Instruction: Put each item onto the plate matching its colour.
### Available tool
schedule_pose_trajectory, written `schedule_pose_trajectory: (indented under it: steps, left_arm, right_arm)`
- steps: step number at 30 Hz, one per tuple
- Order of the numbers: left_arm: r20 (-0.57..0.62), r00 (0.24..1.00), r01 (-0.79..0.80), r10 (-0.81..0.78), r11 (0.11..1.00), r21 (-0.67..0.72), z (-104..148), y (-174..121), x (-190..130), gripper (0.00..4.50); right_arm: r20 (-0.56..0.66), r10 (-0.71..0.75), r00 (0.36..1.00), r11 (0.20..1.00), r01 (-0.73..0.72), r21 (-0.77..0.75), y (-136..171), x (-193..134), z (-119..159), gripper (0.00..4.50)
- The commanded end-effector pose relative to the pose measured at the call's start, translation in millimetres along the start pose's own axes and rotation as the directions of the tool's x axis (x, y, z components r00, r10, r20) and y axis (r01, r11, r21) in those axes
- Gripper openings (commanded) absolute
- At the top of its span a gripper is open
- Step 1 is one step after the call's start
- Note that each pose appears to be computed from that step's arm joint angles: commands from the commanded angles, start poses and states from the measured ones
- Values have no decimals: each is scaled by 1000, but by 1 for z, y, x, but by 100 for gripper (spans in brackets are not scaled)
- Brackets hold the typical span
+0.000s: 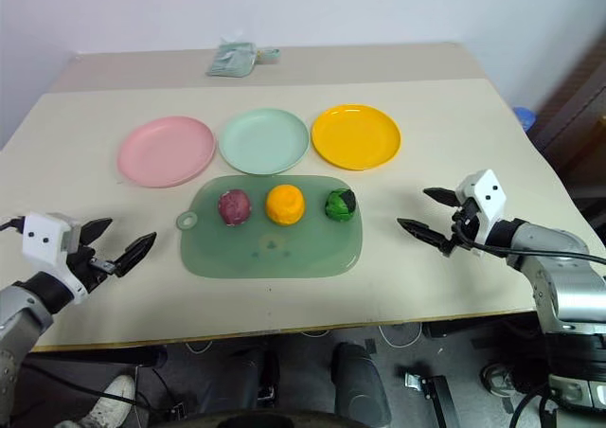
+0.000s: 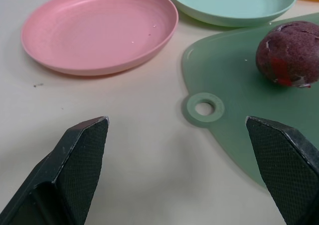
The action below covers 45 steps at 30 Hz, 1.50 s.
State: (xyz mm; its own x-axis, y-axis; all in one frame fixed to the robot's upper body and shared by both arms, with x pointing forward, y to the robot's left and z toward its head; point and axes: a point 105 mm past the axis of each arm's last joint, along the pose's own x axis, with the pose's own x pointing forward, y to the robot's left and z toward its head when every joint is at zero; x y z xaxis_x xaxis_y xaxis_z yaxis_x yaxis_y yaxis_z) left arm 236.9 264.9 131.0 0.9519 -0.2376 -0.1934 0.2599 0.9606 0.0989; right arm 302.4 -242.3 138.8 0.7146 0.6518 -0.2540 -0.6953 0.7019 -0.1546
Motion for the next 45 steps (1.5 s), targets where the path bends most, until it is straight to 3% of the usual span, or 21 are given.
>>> schedule_pose_trajectory:
  steps: [1, 13, 22, 28, 45]
  left_arm:
    - [49, 999, 4, -6, 1000, 29, 11, -5, -3, 450]
    - [48, 999, 23, -23, 1000, 3, 8, -18, -6, 450]
    - [63, 991, 118, -119, 993, 11, 16, -32, 14, 450]
    - [74, 974, 215, -214, 976, -9, 22, -50, 31, 450]
    - [55, 918, 383, -392, 915, 123, 33, -86, 87, 450]
  right_arm:
    - [40, 8, 999, 999, -7, -35, 1, 4, 13, 443]
    - [69, 22, 997, 999, -19, -41, 24, 21, 39, 443]
    - [121, -37, 992, 999, 41, -29, 32, 33, 54, 443]
    - [148, -52, 988, 999, 50, 22, 41, 24, 59, 443]
    - [147, 189, 971, 981, -192, 9, 102, 27, 60, 443]
